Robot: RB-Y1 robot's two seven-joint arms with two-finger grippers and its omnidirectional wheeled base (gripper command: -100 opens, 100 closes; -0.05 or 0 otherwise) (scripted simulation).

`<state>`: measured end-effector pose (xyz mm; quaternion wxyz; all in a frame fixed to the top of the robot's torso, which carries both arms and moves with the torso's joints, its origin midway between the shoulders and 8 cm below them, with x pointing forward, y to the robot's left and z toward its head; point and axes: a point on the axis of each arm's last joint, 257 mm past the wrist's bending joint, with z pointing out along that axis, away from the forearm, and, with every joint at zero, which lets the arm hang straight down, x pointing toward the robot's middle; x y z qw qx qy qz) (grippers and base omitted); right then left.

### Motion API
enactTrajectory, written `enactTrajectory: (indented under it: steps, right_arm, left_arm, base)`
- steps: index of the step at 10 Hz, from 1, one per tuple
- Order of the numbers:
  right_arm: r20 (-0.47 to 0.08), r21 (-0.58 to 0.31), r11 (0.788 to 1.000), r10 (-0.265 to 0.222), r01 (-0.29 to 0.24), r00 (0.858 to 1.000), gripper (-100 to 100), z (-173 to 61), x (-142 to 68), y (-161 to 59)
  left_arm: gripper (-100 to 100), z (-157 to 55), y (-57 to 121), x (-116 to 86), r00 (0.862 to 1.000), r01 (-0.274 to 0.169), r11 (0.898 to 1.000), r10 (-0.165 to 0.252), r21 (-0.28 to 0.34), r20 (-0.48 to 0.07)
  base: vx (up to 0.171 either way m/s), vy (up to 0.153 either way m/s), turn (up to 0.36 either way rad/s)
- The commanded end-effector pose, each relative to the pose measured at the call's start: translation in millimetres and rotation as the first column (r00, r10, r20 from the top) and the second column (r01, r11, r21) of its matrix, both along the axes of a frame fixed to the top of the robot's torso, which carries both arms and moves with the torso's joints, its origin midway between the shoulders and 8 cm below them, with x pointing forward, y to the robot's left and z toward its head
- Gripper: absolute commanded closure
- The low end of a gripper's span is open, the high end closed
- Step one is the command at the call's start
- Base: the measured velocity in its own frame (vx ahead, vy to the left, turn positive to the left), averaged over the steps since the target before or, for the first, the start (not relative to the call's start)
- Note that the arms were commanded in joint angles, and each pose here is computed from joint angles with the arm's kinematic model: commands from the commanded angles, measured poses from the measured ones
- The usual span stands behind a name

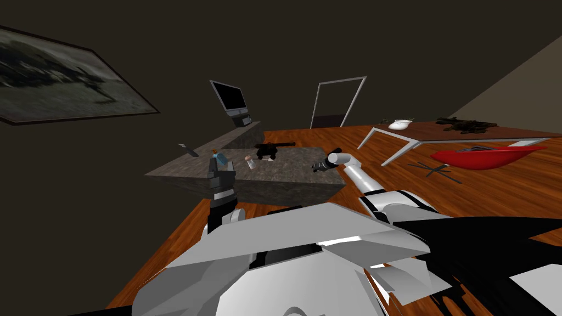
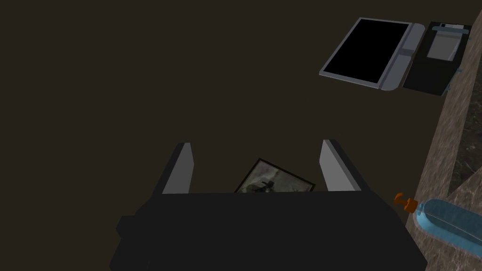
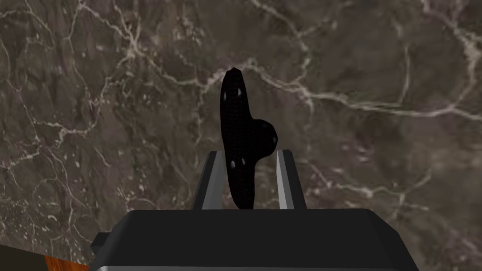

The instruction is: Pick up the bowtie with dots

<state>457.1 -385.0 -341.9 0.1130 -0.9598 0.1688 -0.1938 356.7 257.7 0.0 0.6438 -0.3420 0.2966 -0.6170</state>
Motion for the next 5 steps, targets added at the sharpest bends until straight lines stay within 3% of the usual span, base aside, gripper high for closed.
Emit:
enactTrajectory:
  steps: [1,2,4,5]
  right_arm:
    - [0.0,0.0,1.0,0.0,0.0,1.0,0,0,0,0]
    - [0.0,0.0,1.0,0.015,-0.015,1.0,100,9,-2,0]
    - [0.002,-0.001,1.0,0.019,-0.019,1.0,100,11,-2,-1]
    - [0.001,-0.001,1.0,0.02,-0.02,1.0,0,12,-3,-1]
  left_arm:
    - [0,0,0.0,0,1.0,0.0,1.0,0.0,0.0,0.0]
    - [0,0,0.0,0,1.0,0.0,1.0,0.0,0.0,0.0]
    - [0,0,0.0,0,1.0,0.0,1.0,0.0,0.0,0.0]
    - [0,0,0.0,0,1.0,0.0,1.0,0.0,0.0,0.0]
  base:
    - [0.0,0.0,0.0]
    - [0.024,0.02,-0.101]
    - [0.025,0.025,-0.087]
    - [0.0,0.0,0.0]
